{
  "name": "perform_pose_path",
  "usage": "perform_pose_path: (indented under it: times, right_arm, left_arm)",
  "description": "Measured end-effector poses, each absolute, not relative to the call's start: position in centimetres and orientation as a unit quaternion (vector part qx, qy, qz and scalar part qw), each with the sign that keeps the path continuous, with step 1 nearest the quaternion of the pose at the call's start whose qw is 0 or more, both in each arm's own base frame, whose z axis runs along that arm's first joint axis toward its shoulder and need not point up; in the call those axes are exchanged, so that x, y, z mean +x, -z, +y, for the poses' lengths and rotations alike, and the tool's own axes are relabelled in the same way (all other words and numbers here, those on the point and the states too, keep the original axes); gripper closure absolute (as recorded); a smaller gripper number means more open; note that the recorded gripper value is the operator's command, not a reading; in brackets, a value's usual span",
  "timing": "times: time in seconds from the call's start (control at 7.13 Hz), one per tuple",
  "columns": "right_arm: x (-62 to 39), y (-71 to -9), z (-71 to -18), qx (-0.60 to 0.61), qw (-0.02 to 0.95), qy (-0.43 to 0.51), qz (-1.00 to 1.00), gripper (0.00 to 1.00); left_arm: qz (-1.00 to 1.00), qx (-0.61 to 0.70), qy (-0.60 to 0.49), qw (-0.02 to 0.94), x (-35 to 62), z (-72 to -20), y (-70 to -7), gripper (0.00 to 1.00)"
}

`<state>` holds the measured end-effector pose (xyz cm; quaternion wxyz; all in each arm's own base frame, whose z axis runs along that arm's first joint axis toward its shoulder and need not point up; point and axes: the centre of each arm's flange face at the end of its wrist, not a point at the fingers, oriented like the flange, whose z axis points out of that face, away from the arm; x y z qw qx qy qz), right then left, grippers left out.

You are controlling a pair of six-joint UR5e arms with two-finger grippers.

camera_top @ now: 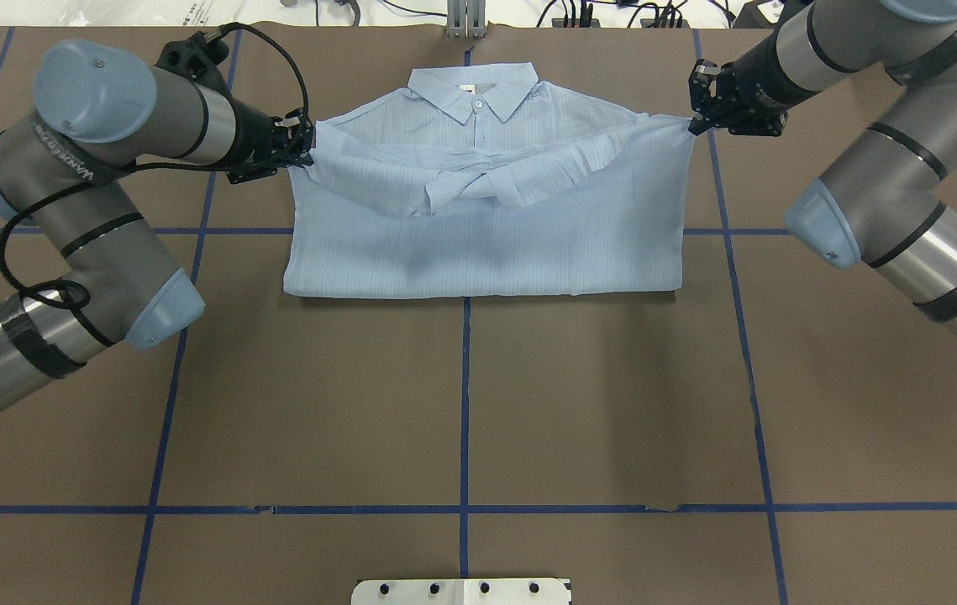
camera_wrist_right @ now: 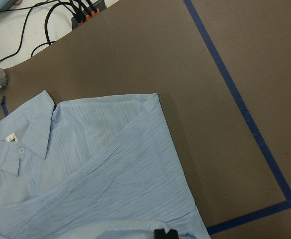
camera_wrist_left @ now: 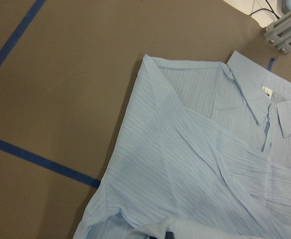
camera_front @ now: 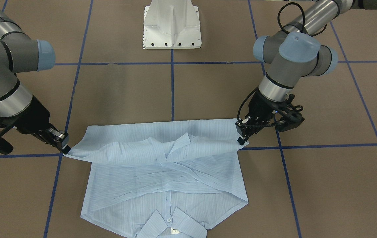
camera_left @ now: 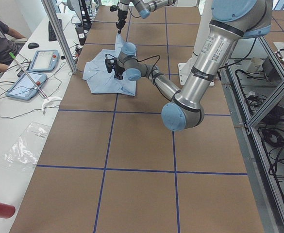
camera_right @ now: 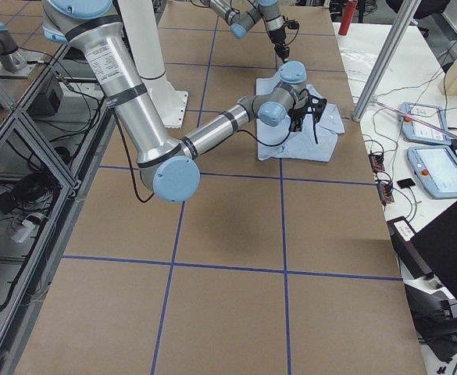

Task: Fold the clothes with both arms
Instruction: 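Lift the hem with both grippers and fold it toward the collar, then lay the hem at the collar, open both grippers and lift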

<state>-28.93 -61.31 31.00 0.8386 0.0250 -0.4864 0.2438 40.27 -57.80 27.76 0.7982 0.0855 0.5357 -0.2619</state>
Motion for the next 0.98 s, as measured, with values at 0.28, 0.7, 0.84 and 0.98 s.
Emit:
perform_pose_path:
  times: [0.28,0.7,0.84,0.98]
  right_arm:
    - [-29.6,-30.5,-64.4,0.018,0.840,-0.252,-0.481,1.00]
    - [-30.9,-32.1,-68.1,0.023,0.838,-0.254,-0.482,1.00]
    - [-31.2,-32.7,-69.3,0.023,0.838,-0.257,-0.480,1.00]
    - [-31.5,-33.1,-70.2,0.022,0.839,-0.259,-0.478,1.00]
  left_arm:
    - [0.538,0.091,0.267,0.795,40.9,-60.1,-28.2,1.00]
    - [0.538,0.103,0.282,0.788,40.7,-64.5,-30.9,1.00]
    - [0.538,0.107,0.285,0.786,40.8,-65.8,-31.7,1.00]
    - [0.537,0.109,0.286,0.786,41.2,-66.9,-31.9,1.00]
